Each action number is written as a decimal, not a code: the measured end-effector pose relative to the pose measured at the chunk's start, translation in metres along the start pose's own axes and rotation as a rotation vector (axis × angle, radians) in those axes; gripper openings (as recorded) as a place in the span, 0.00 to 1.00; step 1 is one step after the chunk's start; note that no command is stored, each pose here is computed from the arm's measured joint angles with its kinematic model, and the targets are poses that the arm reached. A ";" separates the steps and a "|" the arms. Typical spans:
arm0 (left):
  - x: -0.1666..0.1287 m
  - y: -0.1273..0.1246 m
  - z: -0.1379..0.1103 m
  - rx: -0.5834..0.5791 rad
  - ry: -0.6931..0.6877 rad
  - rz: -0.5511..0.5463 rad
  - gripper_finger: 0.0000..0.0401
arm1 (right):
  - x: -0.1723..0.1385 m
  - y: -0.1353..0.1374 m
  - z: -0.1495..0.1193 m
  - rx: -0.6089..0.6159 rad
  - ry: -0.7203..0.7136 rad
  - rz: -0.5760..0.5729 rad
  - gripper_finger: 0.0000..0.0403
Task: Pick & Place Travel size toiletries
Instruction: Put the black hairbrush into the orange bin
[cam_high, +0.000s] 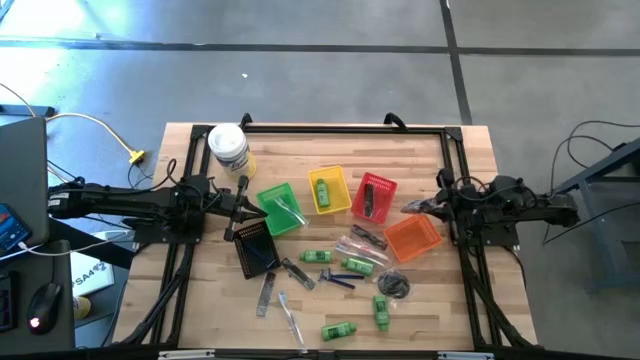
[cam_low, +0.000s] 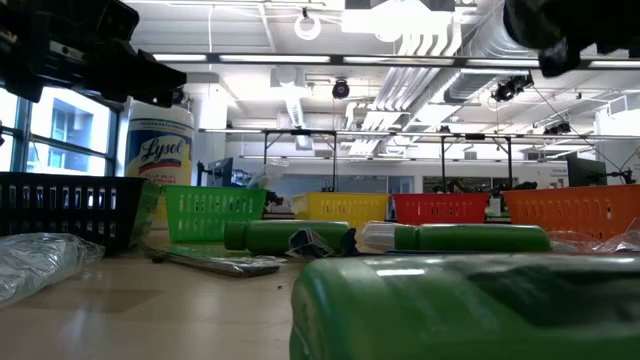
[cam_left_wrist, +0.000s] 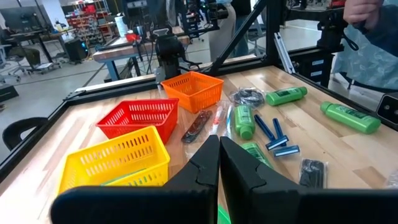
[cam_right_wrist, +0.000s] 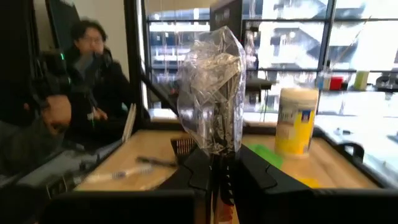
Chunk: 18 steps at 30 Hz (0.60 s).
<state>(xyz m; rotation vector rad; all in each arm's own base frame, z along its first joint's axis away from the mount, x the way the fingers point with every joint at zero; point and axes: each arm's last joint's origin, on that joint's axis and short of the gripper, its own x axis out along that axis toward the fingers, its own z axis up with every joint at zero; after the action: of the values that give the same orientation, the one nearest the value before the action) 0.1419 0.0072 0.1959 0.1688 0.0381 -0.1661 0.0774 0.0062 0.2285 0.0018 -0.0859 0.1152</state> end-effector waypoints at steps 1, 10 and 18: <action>0.000 0.000 0.000 0.000 0.001 0.000 0.02 | 0.001 0.000 -0.004 0.001 0.011 0.003 0.07; 0.000 0.000 -0.001 0.000 0.007 0.000 0.02 | 0.005 0.000 -0.019 0.007 0.030 0.002 0.07; 0.000 0.000 -0.001 0.001 0.008 0.008 0.02 | 0.008 0.000 -0.031 0.033 0.055 0.001 0.07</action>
<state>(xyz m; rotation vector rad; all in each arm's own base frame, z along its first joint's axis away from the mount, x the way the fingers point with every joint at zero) 0.1419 0.0075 0.1953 0.1710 0.0451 -0.1571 0.0881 0.0069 0.1980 0.0313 -0.0295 0.1180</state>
